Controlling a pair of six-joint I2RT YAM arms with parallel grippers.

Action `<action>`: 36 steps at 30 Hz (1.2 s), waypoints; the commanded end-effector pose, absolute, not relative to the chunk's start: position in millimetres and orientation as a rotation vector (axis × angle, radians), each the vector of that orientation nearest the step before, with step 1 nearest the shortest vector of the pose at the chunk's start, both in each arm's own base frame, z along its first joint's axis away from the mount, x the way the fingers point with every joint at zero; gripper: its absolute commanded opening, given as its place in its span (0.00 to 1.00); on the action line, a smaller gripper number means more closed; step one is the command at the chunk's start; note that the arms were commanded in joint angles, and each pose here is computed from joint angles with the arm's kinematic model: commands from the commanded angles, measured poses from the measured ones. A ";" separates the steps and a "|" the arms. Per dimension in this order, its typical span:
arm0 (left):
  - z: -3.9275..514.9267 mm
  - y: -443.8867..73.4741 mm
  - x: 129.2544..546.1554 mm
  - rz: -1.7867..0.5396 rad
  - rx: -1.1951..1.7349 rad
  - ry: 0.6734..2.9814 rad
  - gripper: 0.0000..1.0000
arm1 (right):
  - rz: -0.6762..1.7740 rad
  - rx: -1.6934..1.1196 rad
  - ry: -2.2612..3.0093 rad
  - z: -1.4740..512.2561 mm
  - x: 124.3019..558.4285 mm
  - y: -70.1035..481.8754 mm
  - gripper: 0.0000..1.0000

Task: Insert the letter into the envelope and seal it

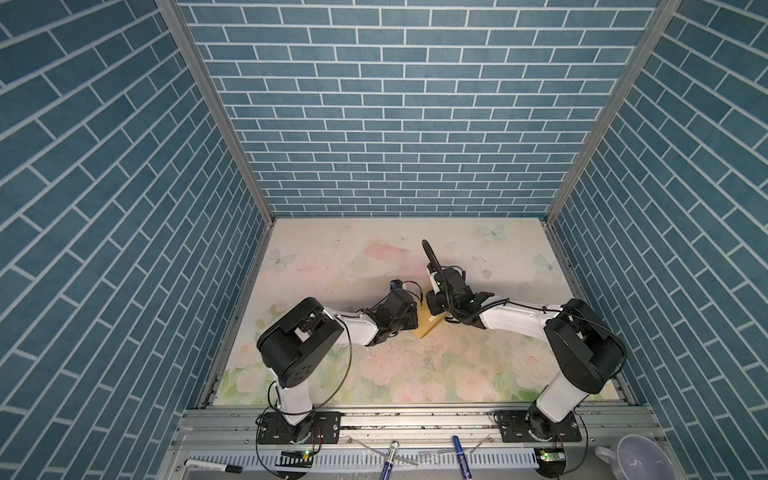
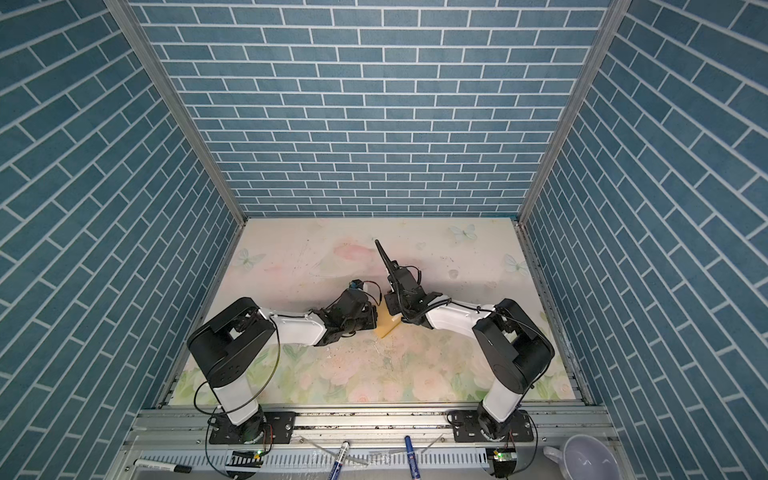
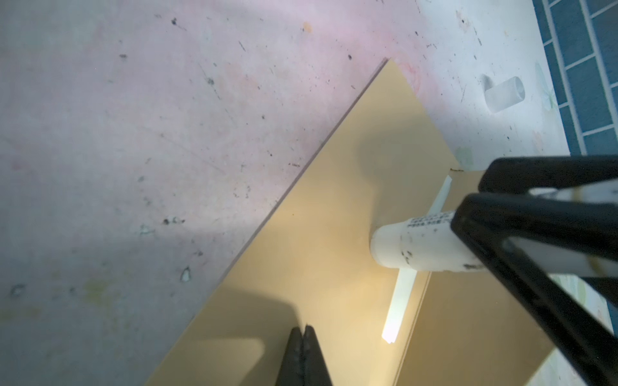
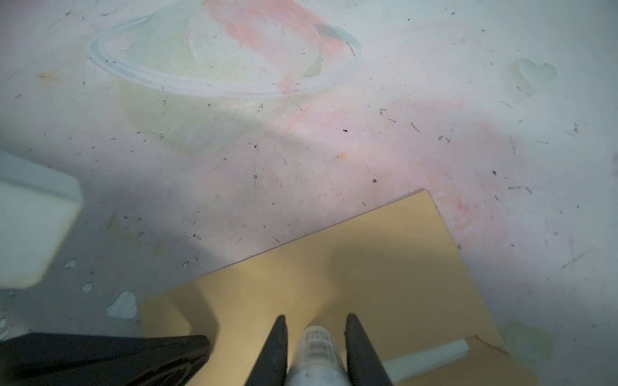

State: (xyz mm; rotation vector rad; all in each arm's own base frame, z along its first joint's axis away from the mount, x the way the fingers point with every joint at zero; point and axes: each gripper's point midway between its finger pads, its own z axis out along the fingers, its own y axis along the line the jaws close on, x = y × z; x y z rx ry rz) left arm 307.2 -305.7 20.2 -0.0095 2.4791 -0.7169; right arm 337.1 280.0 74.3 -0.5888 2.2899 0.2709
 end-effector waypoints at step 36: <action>-39.3 -276.4 281.8 -0.531 -0.011 2.671 0.00 | 0.273 -0.458 2.190 125.5 372.5 245.9 0.00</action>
